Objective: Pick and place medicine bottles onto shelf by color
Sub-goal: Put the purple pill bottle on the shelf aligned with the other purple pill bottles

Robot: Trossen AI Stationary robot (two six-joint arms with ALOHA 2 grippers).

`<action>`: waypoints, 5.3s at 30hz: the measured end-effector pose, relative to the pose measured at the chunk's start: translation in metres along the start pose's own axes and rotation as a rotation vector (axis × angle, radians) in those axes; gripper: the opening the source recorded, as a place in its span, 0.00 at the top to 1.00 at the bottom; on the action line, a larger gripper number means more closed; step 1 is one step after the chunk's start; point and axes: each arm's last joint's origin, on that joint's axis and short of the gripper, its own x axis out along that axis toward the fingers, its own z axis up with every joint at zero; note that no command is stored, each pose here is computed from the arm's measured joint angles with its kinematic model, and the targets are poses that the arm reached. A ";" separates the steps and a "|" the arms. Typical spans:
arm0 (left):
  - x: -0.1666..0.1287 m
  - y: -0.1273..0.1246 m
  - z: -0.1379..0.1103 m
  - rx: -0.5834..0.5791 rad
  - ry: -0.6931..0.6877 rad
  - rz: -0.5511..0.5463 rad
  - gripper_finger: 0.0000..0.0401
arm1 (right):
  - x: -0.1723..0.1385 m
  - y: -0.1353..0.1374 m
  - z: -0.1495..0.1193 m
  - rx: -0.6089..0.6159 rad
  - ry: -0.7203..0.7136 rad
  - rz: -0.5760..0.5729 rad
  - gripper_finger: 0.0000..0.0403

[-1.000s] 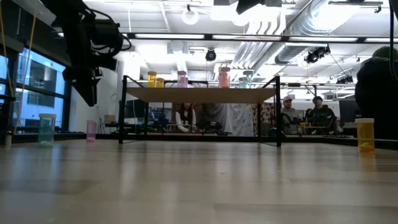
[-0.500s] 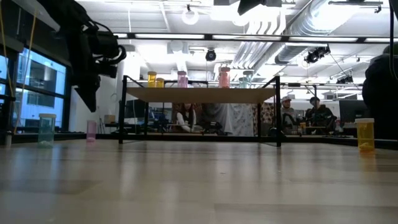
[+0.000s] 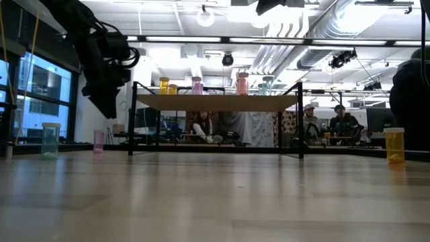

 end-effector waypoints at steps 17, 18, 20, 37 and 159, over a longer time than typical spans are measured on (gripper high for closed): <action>-0.008 -0.015 0.006 -0.213 0.017 0.098 0.47 | 0.000 0.000 0.000 0.027 -0.001 0.000 0.78; -0.008 -0.015 0.006 -0.201 0.023 0.097 0.47 | 0.000 0.000 0.000 0.027 0.000 0.000 0.78; -0.008 -0.015 0.005 -0.197 0.030 0.096 0.47 | 0.000 0.000 0.000 0.027 0.000 0.000 0.78; 0.013 -0.012 0.002 0.255 0.188 0.058 0.47 | 0.000 0.000 0.000 0.027 -0.001 0.000 0.78; -0.127 -0.123 0.011 0.341 0.022 -0.305 0.72 | 0.000 0.001 0.000 0.132 0.002 0.010 0.78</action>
